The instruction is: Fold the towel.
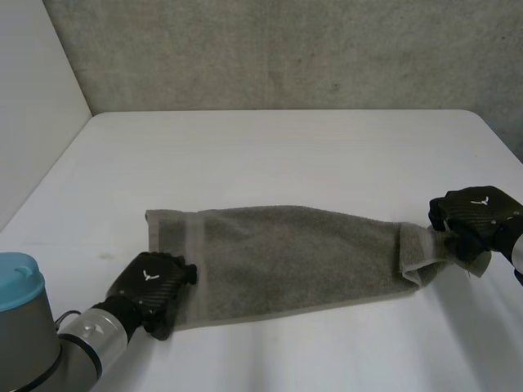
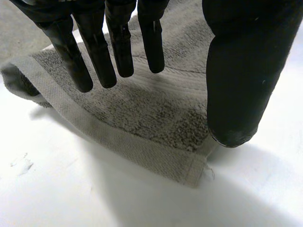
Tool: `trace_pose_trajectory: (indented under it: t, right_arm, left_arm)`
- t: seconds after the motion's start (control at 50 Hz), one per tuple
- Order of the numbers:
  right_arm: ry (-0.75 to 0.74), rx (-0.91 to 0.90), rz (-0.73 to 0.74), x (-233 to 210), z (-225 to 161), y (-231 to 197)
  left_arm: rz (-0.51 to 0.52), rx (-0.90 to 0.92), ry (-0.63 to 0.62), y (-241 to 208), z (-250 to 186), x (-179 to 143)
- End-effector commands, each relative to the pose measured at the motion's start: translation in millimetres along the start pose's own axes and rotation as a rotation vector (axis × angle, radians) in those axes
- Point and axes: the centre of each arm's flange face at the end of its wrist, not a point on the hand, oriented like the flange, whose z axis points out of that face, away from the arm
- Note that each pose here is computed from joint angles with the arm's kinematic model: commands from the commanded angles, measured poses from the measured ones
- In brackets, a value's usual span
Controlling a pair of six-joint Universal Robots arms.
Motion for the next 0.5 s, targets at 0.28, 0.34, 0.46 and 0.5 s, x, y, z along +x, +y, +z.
trace_pose_trajectory:
  t: [0.28,0.34,0.46,0.5]
  right_arm:
    - [-0.011,-0.005,-0.011,-5.7,0.9,5.4]
    - [-0.011,-0.005,-0.019,-6.2,1.0,6.2]
    - [-0.008,0.0,-0.024,-5.9,1.5,6.2]
    - [-0.009,-0.002,-0.026,-6.4,1.7,7.2]
  left_arm:
    - [0.015,0.01,-0.008,5.1,16.1,-2.4]
    - [0.015,0.009,-0.009,4.8,19.6,-3.6]
    - [0.015,0.007,-0.006,5.2,25.5,-4.8]
    - [0.015,0.006,-0.008,5.1,28.7,-5.9]
